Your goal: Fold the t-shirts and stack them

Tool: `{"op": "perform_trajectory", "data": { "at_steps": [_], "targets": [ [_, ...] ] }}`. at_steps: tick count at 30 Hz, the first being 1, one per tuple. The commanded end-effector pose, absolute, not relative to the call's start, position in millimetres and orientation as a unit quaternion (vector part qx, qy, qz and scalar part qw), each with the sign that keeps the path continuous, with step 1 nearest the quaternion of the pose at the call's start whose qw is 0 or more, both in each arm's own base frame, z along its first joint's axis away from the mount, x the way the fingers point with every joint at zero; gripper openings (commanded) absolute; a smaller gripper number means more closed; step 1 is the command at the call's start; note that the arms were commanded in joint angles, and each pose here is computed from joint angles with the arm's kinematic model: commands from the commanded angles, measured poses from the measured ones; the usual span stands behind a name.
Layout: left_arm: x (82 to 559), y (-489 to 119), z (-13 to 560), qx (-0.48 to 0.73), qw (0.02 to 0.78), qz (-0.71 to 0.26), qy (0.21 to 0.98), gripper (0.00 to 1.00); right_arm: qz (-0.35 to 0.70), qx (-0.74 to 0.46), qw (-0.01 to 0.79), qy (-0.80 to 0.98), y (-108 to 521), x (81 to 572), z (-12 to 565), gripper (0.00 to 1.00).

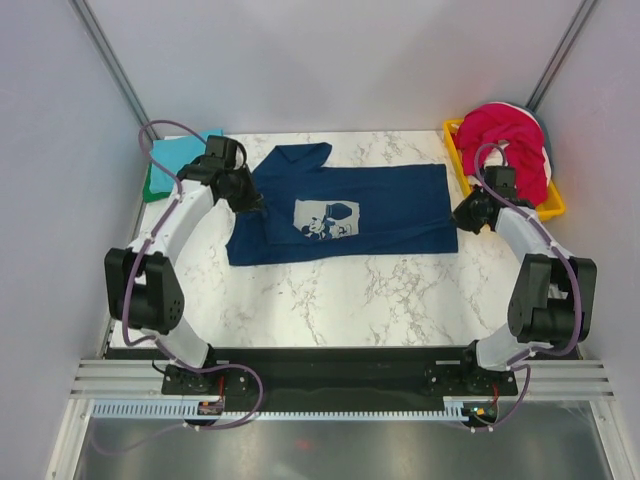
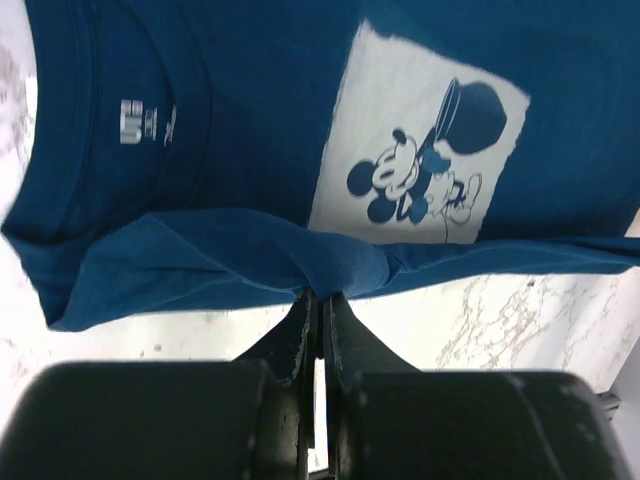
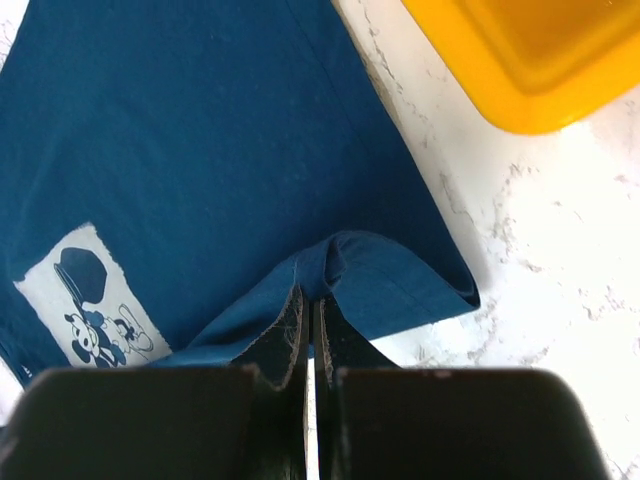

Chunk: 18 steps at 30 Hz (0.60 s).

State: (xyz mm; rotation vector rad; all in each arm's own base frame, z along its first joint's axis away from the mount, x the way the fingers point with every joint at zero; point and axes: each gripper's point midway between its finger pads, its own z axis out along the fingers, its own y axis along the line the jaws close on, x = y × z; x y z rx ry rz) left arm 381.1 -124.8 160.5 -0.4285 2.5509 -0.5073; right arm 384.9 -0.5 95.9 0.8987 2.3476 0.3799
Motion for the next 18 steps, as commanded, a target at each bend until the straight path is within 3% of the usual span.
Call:
{"op": "perform_trajectory", "data": {
  "at_steps": [1,6,18],
  "targets": [
    [407.1,-128.1,175.7,-0.112,0.269,-0.193,0.937,0.02,0.14,0.326,0.329,0.875,-4.3,410.7,111.8,0.0],
    [428.5,-110.7,162.8,-0.116,0.259,-0.136,0.949,0.02,0.131,0.328,0.317,0.88,-6.0,416.5,98.6,0.0],
    [476.1,-102.7,141.1,-0.111,0.233,-0.124,0.958,0.06,0.118,0.349,0.301,0.88,-13.0,444.8,75.5,0.0]
  ]
}}
